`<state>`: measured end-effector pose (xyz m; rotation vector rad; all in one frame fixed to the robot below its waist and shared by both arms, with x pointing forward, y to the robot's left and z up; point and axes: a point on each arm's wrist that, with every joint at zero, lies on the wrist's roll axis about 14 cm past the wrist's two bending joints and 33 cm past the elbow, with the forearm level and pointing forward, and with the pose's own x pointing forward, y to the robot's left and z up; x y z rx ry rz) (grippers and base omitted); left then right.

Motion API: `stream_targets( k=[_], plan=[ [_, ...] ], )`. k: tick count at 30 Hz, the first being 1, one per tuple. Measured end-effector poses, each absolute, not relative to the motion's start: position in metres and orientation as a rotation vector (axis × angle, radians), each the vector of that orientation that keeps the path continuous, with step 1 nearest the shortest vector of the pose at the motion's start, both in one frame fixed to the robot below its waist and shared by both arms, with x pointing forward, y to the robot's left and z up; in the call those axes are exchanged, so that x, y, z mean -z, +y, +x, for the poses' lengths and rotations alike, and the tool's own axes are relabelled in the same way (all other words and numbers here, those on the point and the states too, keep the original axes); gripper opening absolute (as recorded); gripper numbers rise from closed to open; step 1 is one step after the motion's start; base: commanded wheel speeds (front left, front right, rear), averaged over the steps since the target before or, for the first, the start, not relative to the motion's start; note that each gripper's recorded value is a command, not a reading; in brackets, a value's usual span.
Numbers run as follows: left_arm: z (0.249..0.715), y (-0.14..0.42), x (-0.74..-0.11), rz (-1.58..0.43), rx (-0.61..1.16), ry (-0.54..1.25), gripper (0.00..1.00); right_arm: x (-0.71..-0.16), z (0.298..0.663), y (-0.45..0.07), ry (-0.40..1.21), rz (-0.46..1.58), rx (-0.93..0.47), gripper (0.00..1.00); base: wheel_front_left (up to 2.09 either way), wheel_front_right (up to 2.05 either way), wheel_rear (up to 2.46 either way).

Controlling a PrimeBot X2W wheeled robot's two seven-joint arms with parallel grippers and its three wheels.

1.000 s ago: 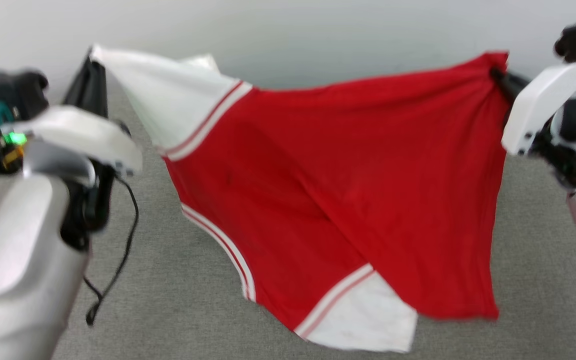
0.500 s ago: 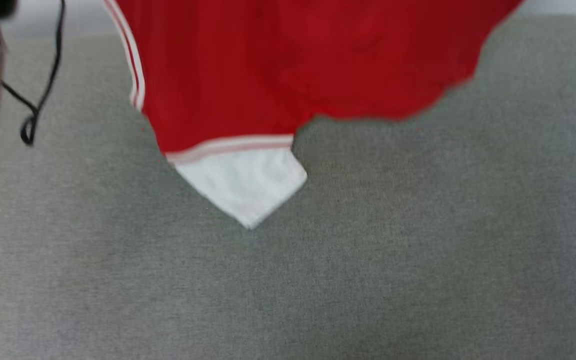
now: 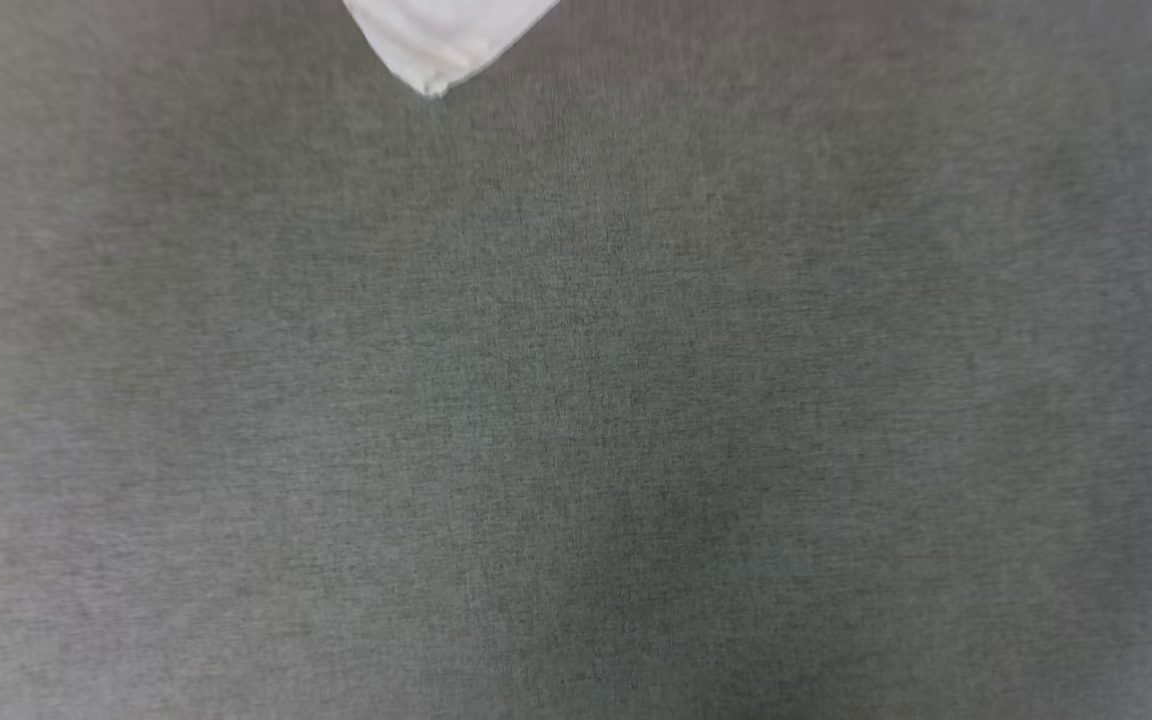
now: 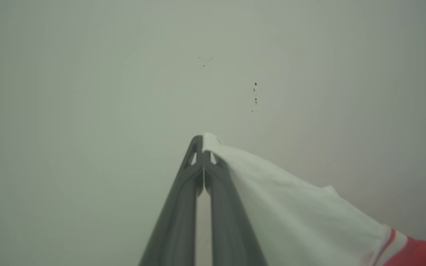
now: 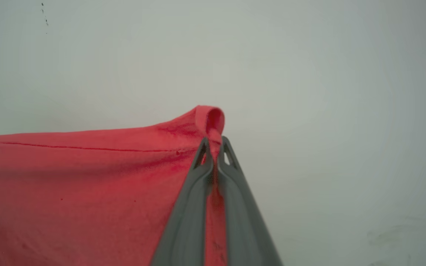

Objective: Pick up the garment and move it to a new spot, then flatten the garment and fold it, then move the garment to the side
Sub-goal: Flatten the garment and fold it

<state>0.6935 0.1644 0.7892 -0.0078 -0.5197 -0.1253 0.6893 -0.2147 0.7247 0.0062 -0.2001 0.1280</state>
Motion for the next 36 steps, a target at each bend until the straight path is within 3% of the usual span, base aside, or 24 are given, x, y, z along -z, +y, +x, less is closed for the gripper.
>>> stream_targets(
  k=[10,18,25,36],
  plan=[
    [0.755,0.163,-0.653,-0.015,0.119,-0.274,0.00,-0.617,0.743,-0.204,-0.021,-0.004,-0.148,0.00,0.00,0.00,0.00],
    [0.758,0.162,-0.564,-0.056,0.123,-0.074,0.00,-0.548,0.745,-0.194,0.121,0.032,-0.163,0.00,0.00,0.00,0.00],
    [0.719,0.171,-0.511,-0.156,0.107,0.059,0.00,-0.487,0.695,-0.185,0.269,0.061,-0.180,0.00,0.00,0.00,0.00],
    [0.592,0.204,-0.469,-0.265,0.021,0.172,0.00,-0.464,0.574,-0.184,0.345,0.097,-0.219,0.00,0.00,0.00,0.00]
  ],
)
